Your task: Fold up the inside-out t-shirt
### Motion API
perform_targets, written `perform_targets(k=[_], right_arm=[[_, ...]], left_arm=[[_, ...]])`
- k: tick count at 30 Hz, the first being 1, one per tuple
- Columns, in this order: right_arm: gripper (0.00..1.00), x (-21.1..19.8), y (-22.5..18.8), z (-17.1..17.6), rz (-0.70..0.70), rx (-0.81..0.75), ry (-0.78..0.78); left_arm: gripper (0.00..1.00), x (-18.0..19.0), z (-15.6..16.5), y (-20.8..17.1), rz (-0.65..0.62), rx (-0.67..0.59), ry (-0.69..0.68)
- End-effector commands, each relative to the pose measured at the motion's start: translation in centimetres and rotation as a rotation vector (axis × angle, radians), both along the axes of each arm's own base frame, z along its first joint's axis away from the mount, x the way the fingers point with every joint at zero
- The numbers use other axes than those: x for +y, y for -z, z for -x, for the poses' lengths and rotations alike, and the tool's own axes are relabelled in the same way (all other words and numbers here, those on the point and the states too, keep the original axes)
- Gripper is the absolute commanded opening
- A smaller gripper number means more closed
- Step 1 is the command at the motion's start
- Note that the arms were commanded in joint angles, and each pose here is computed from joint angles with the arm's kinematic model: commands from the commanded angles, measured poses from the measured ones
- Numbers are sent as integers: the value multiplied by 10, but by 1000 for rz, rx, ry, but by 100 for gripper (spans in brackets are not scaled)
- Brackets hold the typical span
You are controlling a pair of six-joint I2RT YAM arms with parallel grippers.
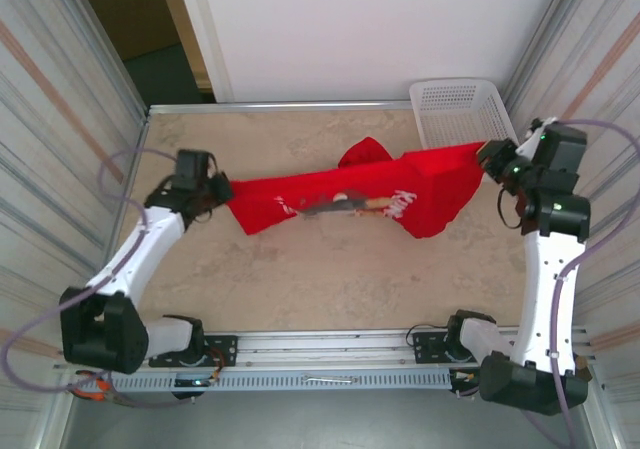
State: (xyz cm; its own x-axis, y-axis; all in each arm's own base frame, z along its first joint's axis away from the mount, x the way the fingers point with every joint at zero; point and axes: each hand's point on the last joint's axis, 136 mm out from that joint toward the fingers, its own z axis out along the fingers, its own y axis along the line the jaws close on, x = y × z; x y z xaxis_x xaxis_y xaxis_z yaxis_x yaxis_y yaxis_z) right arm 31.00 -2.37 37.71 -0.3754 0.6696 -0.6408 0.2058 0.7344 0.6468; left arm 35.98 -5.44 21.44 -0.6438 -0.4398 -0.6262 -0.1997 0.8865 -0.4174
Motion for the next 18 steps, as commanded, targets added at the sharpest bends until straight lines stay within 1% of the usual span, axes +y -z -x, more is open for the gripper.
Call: perform_targets(k=[1,5,8,9,11,12,15,16,18], right_arm=[[0,-16,-47,-6,-12,-133,52],[0,-27,-69,-6,-16,-176,84],[0,-38,-77,-3,-21,-192,128],[0,-41,-79,-2,-26,-199,139],[0,-42,-84,-2,-38,-215,143],[0,-41,-85,-3,-45,-219,135],[0,-35,-89,-6,-70,-229,99],[0,-32,-89,-6,-77,-231,87],[0,-27,-88,-7,-85,-229,68]], left_arm=[[0,6,2,-43,96,-71,37],[0,11,-7,-91,278,-209,29],[0,16,-13,-128,419,-350,27],[2,18,-14,-140,465,-400,30],[11,19,-17,-162,543,-475,45],[18,17,-18,-172,569,-504,55],[29,13,-20,-190,588,-523,88],[30,11,-21,-192,584,-516,100],[30,10,-21,-187,573,-499,100]])
